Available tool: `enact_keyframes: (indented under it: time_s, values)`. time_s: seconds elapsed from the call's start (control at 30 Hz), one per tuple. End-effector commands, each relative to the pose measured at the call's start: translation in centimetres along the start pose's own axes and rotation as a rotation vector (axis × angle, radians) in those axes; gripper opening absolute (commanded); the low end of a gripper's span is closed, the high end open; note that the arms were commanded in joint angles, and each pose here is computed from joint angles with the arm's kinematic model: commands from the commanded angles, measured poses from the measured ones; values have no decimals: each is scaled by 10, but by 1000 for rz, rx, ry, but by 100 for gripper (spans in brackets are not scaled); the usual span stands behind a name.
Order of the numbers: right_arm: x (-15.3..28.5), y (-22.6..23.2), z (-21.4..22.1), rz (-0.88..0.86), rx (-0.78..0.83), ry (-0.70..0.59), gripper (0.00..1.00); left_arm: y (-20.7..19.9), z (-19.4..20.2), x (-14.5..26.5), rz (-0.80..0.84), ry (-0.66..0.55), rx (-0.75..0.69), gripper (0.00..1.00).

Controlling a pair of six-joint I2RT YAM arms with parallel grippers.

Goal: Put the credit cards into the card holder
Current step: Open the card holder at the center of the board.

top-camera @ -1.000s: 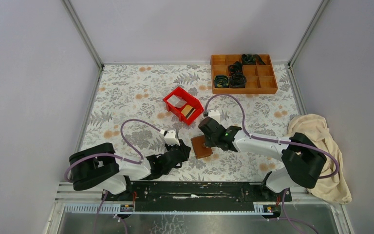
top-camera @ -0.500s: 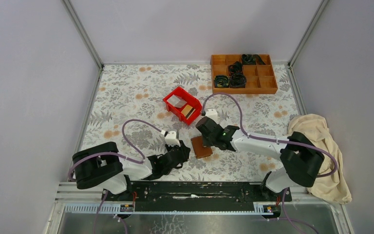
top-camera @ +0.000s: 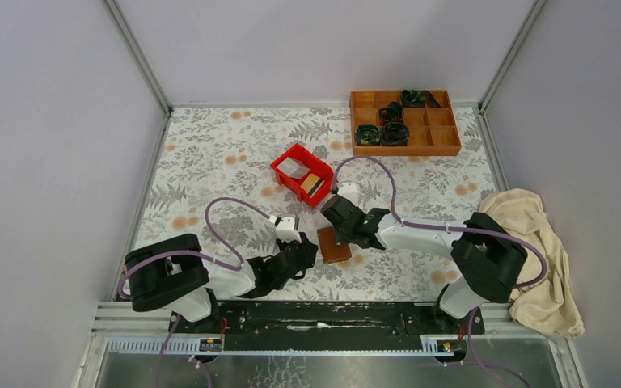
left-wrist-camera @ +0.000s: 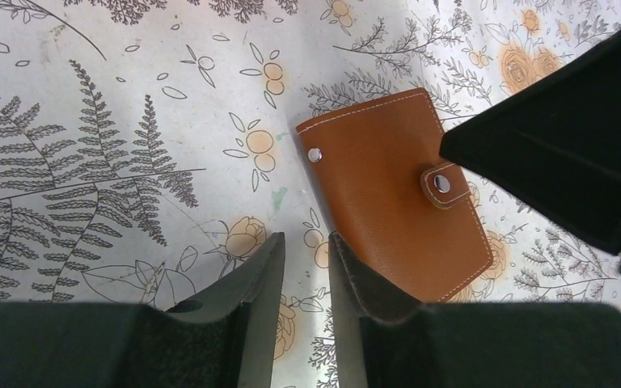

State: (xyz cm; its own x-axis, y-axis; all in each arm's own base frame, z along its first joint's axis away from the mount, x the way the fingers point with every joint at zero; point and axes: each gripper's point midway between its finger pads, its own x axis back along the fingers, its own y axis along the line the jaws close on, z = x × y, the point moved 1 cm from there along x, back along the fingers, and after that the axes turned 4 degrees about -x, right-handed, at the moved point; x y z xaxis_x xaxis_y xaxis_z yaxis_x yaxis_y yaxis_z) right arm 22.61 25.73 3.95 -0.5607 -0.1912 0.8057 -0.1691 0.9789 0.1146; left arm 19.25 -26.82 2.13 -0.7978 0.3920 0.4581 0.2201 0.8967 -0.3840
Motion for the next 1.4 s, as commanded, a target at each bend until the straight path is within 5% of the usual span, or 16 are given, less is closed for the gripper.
enact_keyframes:
  time_s: [0.0,0.37,0.7,0.9,1.37]
  values:
    - [34,10,-50,-13,-15,-143,0,-11,-15,1,20,-50,33,34]
    - [55,14,-62,-53,-24,-193,0,-11,-18,2,21,-53,33,34]
    - [40,14,-30,-97,-42,-135,0,-15,-15,-1,28,-46,32,34]
    - [33,18,-18,-96,13,-67,16,-22,-16,-4,40,-43,20,34]
    - [26,23,-8,-55,76,-31,27,-23,-16,-6,42,-41,24,34]
